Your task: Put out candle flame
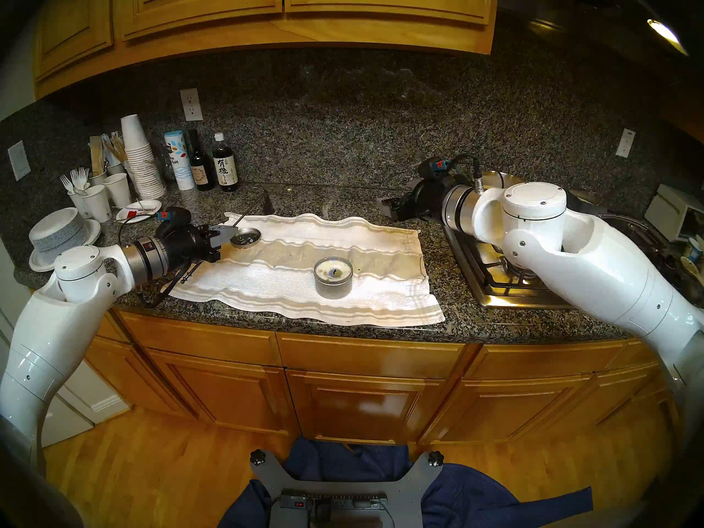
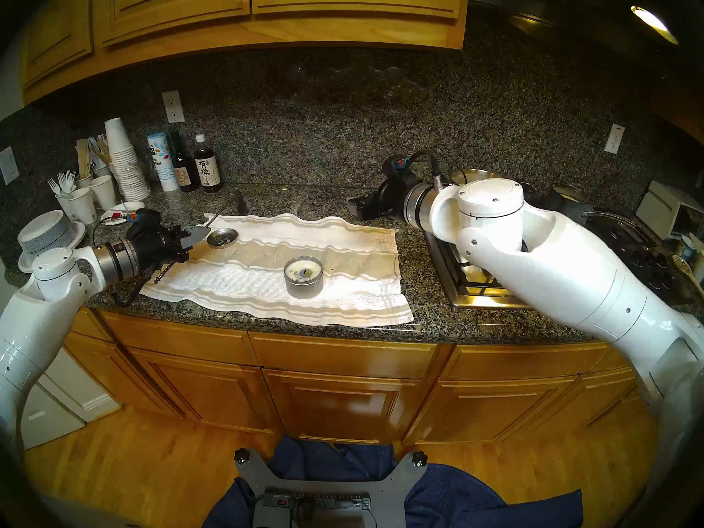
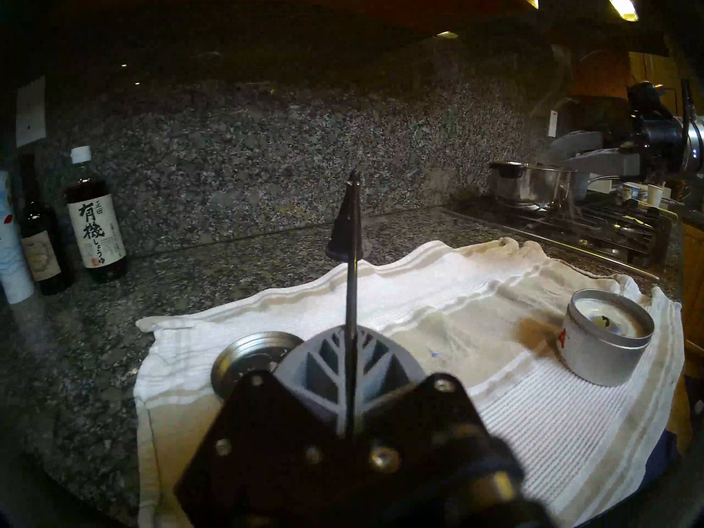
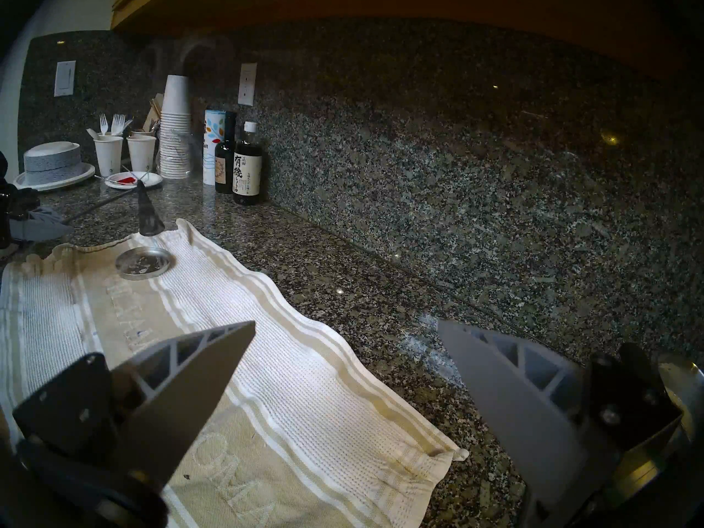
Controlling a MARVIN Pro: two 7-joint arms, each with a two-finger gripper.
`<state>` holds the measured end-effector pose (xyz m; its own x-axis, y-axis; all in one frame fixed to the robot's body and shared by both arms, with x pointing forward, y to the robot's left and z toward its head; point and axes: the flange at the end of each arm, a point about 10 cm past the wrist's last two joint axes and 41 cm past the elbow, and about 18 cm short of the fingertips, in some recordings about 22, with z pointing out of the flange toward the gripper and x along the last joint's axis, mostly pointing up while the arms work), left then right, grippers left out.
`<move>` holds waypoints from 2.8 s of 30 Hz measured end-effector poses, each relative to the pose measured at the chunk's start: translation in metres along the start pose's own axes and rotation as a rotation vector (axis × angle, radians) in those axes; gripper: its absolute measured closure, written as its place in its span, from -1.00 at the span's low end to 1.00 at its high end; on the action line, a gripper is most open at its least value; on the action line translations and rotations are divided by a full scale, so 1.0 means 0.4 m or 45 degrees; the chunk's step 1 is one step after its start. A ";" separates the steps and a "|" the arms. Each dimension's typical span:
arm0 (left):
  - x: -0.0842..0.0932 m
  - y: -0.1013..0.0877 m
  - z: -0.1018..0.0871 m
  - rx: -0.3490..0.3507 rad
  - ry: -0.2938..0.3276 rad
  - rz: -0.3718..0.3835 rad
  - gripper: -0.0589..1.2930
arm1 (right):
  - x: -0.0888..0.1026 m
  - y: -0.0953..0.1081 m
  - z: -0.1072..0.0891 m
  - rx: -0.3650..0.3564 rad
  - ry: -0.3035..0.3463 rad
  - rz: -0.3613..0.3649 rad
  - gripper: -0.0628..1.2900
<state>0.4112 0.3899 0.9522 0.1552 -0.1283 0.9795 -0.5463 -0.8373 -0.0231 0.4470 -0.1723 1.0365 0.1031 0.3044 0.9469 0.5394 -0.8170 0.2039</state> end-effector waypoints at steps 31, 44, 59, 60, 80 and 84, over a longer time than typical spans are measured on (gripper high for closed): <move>-0.072 -0.042 -0.021 0.191 -0.129 -0.065 0.94 | 0.000 0.000 0.000 0.000 0.000 0.000 -0.94; -0.098 -0.040 -0.019 0.170 -0.180 -0.103 0.94 | 0.000 0.000 0.000 0.000 0.000 0.000 -0.94; -0.095 -0.044 -0.006 0.154 -0.182 -0.099 0.94 | 0.000 0.000 0.000 0.000 0.000 0.000 -0.94; -0.095 -0.044 -0.006 0.154 -0.182 -0.098 0.94 | 0.000 0.000 0.000 0.000 0.000 0.000 -0.94; -0.060 -0.049 -0.014 0.159 -0.146 -0.080 -0.41 | 0.000 0.000 0.000 0.000 0.000 0.000 -0.94; -0.026 -0.048 -0.018 0.154 -0.095 -0.065 -0.68 | 0.000 0.000 0.000 0.000 -0.001 0.000 -0.94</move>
<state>0.4141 0.4113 0.9440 0.2435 -0.1197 0.9625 -0.4336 -0.9011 -0.0023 0.4470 -0.1723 1.0364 0.1036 0.3045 0.9469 0.5393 -0.8171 0.2038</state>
